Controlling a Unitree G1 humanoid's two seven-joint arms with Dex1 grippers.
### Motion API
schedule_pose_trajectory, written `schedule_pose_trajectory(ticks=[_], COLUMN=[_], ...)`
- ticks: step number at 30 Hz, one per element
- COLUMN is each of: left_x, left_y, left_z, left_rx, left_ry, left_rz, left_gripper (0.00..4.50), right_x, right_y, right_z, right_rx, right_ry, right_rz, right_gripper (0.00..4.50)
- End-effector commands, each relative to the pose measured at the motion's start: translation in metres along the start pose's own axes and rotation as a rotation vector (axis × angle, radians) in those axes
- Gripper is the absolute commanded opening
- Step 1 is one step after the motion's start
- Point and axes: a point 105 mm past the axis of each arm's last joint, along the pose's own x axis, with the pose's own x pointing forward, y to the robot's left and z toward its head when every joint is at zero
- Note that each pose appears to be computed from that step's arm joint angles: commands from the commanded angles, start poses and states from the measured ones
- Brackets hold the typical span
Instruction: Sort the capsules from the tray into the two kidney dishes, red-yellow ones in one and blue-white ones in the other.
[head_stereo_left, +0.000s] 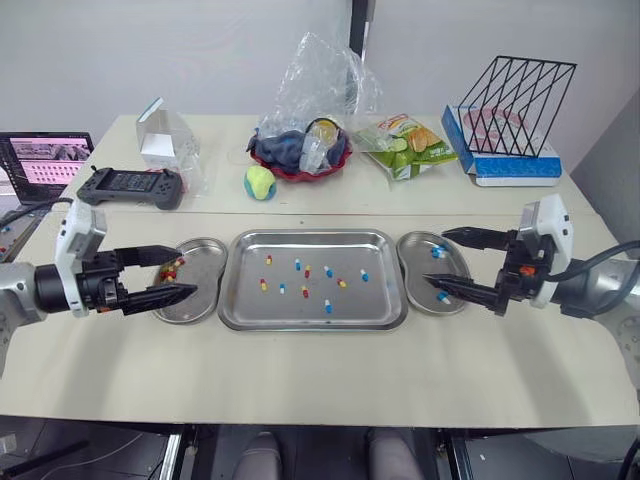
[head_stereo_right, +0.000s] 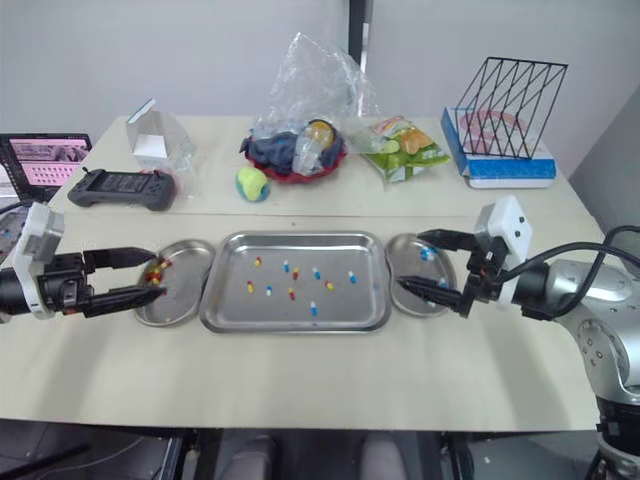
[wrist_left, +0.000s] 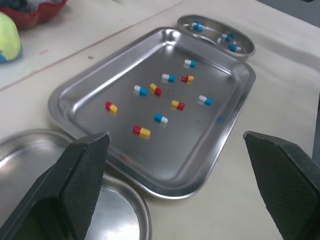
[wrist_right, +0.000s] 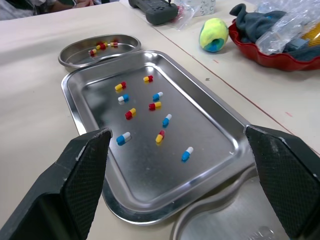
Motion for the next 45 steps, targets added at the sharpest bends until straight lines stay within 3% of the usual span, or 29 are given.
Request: schedule_pose_trajectory(ticks=[1, 10, 14, 21, 33, 39, 45], left_x=[0.004, 0.039, 0.072, 0.121, 0.146, 0.151, 0.152], left_y=[0.012, 0.008, 0.025, 0.028, 0.039, 0.041, 0.04], left_z=[0.017, 0.016, 0.027, 0.012, -0.005, -0.009, -0.018], left_rx=[-0.003, 0.054, 0.209, 0.33, 0.406, 0.45, 0.469], left_ry=[-0.062, -0.021, 0.048, 0.14, 0.24, 0.269, 0.309], left_rz=[0.096, 0.051, -0.043, -0.202, -0.288, -0.296, -0.327], left_gripper=[4.5, 4.5, 4.5, 4.5, 4.5, 2.68, 2.68], right_x=[-0.002, -0.009, -0.033, -0.034, -0.048, -0.048, -0.048], right_y=[0.003, 0.01, 0.028, 0.033, 0.031, 0.023, 0.02], right_z=[0.012, 0.012, 0.006, 0.0, -0.015, -0.018, -0.019], right_rx=[-0.035, -0.025, 0.057, 0.037, 0.035, 0.03, 0.028], right_ry=[-0.025, -0.016, 0.011, 0.021, 0.05, 0.034, 0.022], right_rz=[0.022, 0.028, 0.012, -0.086, -0.234, -0.275, -0.288], right_gripper=[4.46, 4.46, 4.46, 4.46, 4.46, 4.5, 4.5])
